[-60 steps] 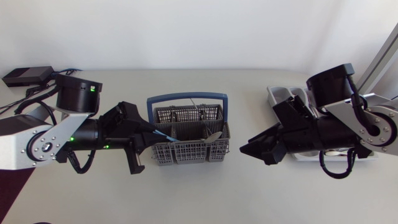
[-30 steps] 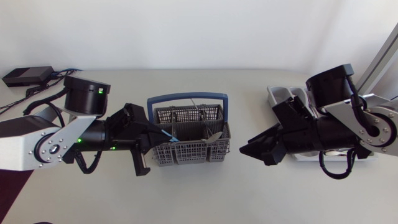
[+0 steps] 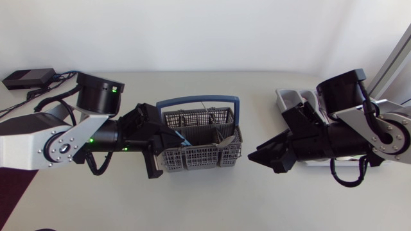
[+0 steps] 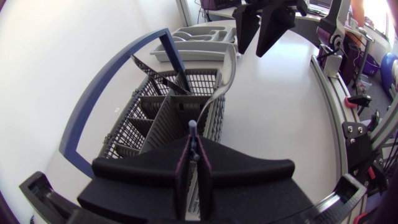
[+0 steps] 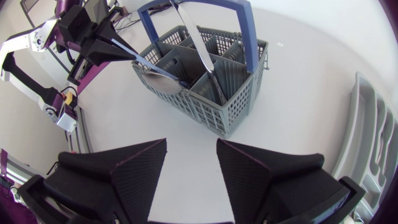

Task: Sort the cutlery from the basket into the organizer compartments.

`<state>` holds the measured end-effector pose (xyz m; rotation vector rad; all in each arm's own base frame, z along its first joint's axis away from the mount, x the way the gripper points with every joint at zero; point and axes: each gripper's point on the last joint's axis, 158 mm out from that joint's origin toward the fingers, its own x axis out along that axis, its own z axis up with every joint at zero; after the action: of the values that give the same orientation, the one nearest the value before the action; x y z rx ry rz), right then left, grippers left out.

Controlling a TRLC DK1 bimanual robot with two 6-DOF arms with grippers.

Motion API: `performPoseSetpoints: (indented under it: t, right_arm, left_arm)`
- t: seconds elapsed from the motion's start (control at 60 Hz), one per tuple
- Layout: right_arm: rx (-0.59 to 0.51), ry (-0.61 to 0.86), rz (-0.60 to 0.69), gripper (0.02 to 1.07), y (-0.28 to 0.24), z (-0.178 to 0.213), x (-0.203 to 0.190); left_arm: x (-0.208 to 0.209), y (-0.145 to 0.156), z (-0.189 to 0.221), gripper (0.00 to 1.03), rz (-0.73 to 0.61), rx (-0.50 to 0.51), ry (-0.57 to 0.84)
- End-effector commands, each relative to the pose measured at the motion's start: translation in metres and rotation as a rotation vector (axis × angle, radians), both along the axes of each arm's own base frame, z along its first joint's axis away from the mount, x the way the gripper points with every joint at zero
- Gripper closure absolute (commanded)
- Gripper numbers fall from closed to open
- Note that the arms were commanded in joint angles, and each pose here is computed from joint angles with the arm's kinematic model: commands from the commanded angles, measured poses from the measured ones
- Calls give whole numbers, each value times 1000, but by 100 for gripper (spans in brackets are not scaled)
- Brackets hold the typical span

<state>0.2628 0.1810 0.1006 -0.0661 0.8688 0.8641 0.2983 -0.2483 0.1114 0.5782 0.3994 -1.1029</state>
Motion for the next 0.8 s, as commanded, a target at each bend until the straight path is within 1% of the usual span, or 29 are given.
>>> performPoseSetpoints:
  t: [0.0,0.167,0.317,0.533,0.783]
  right_arm:
    - [-14,4,13,47,-2,-7,-8]
    - [-13,-3,14,47,-2,-5,-9]
    - [-12,-18,21,47,-2,0,-10]
    - [-12,-37,37,47,0,4,-16]
    - [-26,-127,77,47,8,22,-25]
  left_arm:
    - [-1,-8,7,100,-9,-9,27]
    - [1,-4,26,100,3,0,11]
    - [1,-1,44,100,1,32,-7]
    - [0,2,77,100,4,36,-51]
    - [-5,10,125,100,15,26,-105]
